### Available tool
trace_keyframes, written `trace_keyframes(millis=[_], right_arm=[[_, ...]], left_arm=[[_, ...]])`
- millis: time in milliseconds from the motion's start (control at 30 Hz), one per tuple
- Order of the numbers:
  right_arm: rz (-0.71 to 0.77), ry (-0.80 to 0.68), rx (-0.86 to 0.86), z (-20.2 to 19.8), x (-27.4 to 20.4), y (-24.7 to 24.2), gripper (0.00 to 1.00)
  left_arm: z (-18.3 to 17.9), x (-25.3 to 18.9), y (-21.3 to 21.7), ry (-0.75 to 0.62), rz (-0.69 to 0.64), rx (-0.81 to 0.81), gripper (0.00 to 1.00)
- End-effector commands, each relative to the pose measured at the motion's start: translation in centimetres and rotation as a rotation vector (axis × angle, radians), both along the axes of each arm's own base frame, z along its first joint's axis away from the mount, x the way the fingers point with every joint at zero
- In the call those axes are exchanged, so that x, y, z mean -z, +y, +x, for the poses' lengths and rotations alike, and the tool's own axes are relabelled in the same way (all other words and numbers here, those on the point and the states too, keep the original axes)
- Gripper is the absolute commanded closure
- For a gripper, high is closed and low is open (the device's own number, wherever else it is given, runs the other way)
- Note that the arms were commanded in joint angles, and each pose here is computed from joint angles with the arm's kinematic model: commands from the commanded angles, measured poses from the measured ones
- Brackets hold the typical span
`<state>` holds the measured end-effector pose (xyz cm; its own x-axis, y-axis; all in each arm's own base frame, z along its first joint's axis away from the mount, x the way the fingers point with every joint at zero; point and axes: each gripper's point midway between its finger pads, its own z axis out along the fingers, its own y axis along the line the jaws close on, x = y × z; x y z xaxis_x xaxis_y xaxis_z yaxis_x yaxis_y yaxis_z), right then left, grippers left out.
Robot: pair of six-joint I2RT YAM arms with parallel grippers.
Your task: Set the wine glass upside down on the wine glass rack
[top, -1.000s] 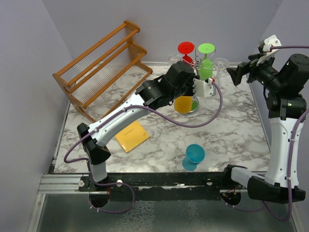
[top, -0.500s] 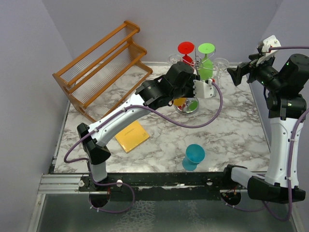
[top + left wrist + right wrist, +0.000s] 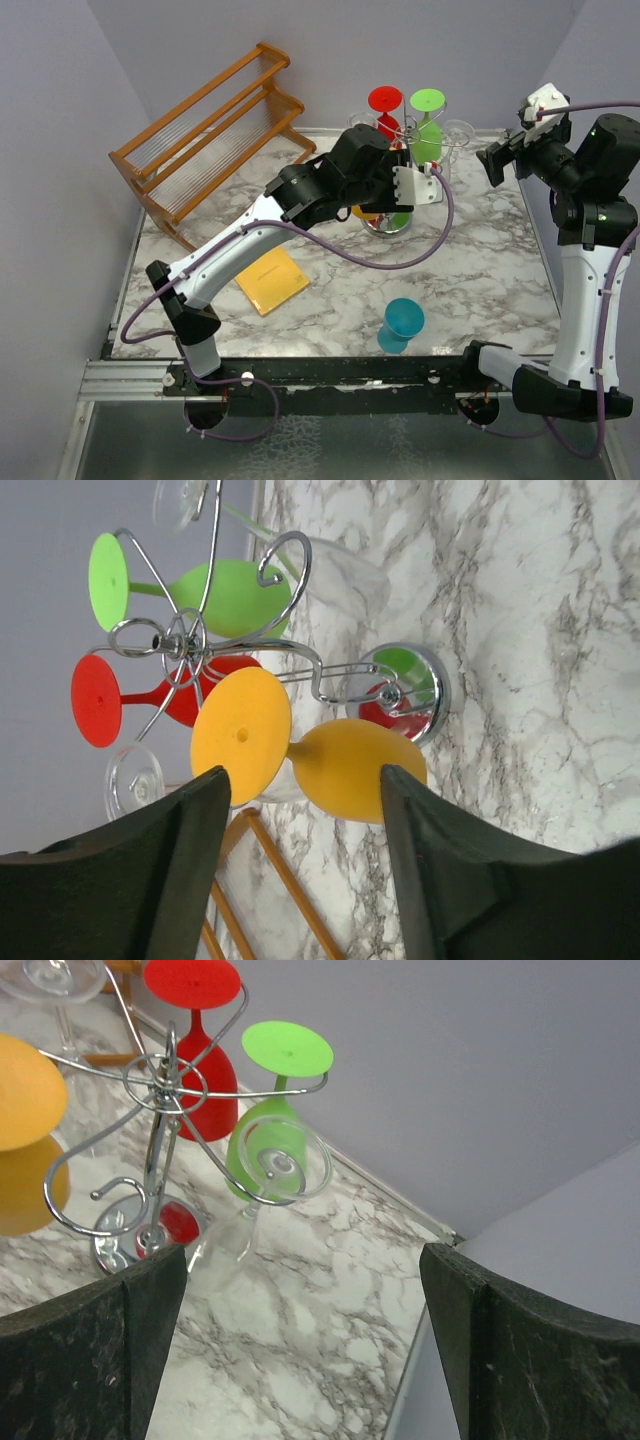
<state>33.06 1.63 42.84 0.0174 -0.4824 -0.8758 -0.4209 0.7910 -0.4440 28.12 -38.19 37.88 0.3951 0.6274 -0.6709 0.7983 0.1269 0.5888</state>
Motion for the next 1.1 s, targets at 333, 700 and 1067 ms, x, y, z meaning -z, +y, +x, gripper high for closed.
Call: trace_keyframes(millis=[333,700,1067], right_arm=[[-0.016,0.267,-0.410,-8.1,8.6,5.8,0.07],[0.019,0.550,-0.477,-11.1,14.4,6.7,0.17],[-0.120,0.757,-0.748,-15.5,19.8,14.6,0.26]], left_arm=[[-2.5,2.1,8.3,0.177,-0.046,-0.015,0.01],[-0.9,4.2,11.6,0.239,-0.084,-0.124,0.01],[2.8,6.4,15.1,0.237,-0.076,-0.287,0.01]])
